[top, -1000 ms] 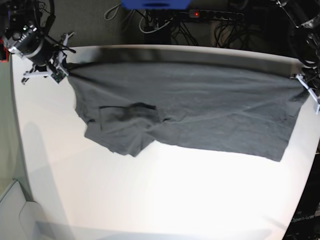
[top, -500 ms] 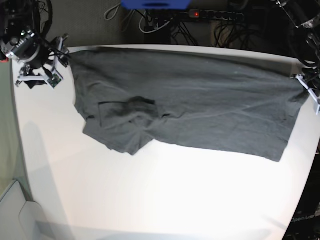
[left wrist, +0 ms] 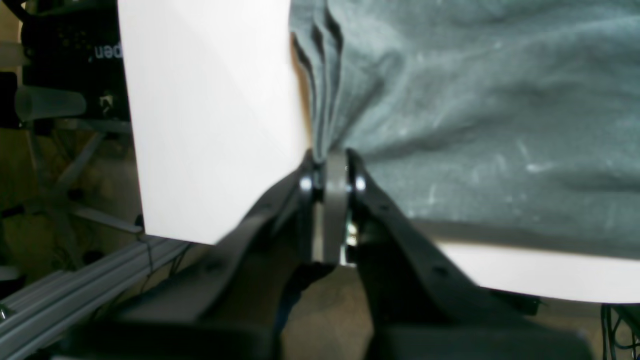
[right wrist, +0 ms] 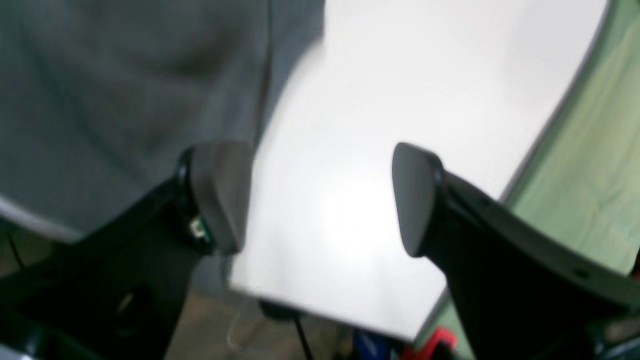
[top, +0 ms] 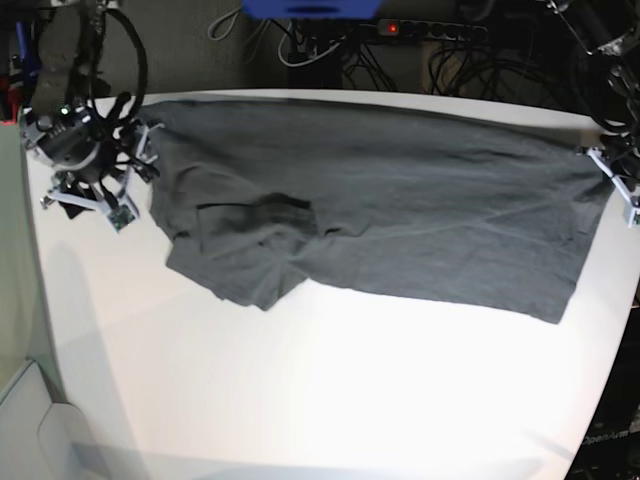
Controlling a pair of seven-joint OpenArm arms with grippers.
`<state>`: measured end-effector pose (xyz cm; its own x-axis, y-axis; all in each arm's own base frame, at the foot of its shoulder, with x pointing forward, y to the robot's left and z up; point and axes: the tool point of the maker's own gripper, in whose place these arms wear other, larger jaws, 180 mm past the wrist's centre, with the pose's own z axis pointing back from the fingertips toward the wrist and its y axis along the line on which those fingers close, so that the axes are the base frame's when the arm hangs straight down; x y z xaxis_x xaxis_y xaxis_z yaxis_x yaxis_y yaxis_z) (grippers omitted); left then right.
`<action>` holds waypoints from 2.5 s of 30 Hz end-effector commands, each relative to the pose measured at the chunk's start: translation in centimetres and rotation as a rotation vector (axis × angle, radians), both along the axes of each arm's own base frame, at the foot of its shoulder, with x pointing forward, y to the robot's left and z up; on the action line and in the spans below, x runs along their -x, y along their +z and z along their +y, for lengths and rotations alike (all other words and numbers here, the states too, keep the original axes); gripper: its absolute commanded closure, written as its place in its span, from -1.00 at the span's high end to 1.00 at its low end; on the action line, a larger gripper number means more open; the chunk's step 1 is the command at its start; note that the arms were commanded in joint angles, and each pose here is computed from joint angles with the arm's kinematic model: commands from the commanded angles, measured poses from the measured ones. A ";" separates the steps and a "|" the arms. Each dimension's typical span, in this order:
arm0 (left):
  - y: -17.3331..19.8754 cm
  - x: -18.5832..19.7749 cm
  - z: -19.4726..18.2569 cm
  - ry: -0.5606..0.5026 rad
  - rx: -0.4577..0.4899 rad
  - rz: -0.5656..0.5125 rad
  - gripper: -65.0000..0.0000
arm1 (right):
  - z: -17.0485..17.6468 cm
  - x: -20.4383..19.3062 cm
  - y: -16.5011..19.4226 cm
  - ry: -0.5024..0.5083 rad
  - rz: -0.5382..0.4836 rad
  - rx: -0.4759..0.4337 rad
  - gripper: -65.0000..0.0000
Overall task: Layout the t-shirt on the table in an organized manner, then fold the t-shirt properly
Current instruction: 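Slide the right gripper along the folded edge toward the shirt's middle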
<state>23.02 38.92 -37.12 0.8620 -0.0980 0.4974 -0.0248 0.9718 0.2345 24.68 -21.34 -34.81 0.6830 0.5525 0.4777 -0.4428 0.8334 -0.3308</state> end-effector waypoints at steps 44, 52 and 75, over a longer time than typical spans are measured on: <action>1.4 -1.5 0.3 0.001 -0.012 -0.056 -0.98 | 3.0 1.5 -6.5 -0.074 0.166 -0.177 -0.40; 1.3 -1.5 0.2 0.001 -0.009 -0.055 -0.98 | 3.2 0.7 -6.0 -0.063 0.119 -0.194 -0.72; 1.4 -1.2 0.4 0.004 -0.016 -0.054 -0.98 | 3.0 1.2 -1.0 -0.022 -0.022 -0.151 -0.81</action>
